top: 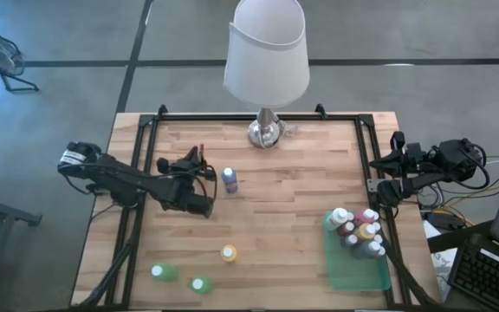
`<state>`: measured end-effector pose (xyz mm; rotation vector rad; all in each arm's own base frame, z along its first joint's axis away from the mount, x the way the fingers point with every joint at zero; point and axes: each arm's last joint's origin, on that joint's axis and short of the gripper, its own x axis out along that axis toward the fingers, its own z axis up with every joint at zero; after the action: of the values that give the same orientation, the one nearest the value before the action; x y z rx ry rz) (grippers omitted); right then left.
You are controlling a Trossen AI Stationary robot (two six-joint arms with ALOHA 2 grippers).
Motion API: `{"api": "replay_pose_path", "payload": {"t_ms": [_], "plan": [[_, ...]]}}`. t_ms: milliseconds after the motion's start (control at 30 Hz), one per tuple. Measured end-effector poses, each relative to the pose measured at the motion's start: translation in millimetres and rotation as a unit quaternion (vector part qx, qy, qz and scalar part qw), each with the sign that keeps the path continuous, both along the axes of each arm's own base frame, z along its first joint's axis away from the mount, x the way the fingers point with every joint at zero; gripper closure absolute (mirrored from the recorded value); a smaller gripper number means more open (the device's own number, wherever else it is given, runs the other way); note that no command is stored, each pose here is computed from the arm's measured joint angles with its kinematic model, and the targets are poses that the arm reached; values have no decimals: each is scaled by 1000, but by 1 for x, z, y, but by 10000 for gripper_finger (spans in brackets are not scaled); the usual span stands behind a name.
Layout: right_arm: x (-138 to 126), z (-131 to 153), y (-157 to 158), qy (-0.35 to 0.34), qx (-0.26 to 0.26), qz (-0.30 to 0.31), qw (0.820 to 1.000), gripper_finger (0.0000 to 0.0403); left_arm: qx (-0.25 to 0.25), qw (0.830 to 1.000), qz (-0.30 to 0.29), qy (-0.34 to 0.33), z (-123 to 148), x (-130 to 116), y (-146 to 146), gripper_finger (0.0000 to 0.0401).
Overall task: Pick & Place Paint Supplies
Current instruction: Put the silver paint brush into the yellow cup
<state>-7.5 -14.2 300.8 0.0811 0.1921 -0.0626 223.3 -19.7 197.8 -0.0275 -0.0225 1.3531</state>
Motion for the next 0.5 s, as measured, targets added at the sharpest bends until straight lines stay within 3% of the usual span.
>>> {"api": "replay_pose_path", "payload": {"t_ms": [500], "plan": [[0, 0, 0, 0, 0, 0, 1000, 394, 2, 1000, 0, 7, -11, 2, 0, 389]]}}
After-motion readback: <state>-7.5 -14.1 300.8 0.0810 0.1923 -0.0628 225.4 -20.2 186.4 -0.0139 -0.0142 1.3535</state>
